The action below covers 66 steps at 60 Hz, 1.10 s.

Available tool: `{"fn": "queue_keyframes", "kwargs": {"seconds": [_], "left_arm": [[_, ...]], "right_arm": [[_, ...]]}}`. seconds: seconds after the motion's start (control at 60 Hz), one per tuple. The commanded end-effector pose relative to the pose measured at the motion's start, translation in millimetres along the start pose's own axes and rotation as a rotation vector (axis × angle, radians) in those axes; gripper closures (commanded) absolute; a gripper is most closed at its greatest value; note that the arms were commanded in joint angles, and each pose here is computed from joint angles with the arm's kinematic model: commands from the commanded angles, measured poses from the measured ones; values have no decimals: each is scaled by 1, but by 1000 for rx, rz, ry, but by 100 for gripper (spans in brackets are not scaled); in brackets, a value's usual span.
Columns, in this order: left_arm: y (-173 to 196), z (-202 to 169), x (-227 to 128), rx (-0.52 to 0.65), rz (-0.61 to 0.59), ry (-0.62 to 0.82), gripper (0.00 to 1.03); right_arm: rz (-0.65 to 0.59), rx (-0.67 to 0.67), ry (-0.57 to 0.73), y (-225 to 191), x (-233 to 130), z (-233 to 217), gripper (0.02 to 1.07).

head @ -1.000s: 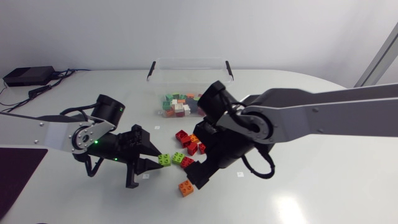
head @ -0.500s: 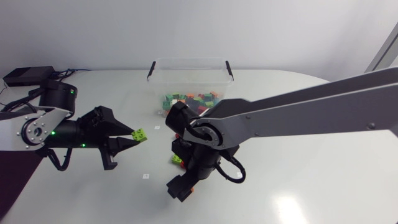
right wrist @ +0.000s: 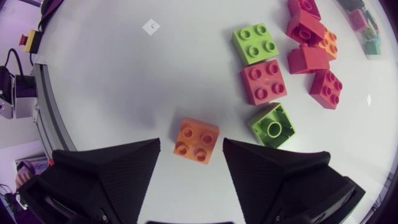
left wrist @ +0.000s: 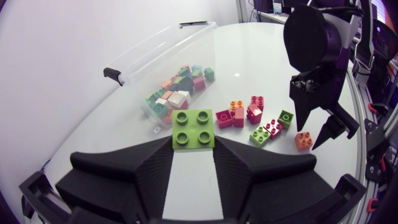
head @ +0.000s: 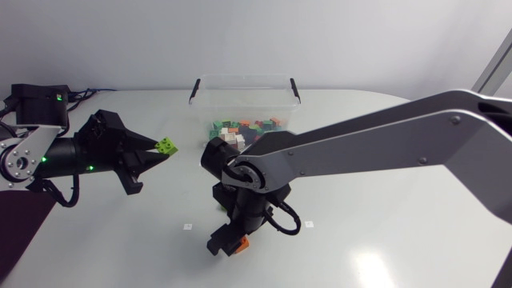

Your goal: Place the duplo bricks in the container

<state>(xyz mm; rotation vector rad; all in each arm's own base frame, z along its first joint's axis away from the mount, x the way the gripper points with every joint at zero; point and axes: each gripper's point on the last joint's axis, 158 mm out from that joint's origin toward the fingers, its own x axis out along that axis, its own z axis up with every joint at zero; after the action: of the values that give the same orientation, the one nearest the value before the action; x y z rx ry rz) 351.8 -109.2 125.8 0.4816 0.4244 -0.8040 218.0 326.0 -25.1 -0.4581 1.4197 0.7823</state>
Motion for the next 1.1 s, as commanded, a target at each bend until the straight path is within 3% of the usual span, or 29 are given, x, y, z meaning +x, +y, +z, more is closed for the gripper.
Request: {"fn": "queue_keyframes", "kwargs": {"seconds": [0.0,0.35,0.883,1.083], "left_arm": [[15,21,-7,-7,38,-48,75],[39,53,-9,-33,84,-116,75],[63,109,51,-72,91,-166,75],[75,112,83,-98,101,-154,75]], "right_arm": [[-9,26,37,-1,10,-4,50],[-17,35,38,-5,9,-8,79],[-22,140,-200,-51,-85,25,79],[-30,197,-318,-80,-123,50,79]]}}
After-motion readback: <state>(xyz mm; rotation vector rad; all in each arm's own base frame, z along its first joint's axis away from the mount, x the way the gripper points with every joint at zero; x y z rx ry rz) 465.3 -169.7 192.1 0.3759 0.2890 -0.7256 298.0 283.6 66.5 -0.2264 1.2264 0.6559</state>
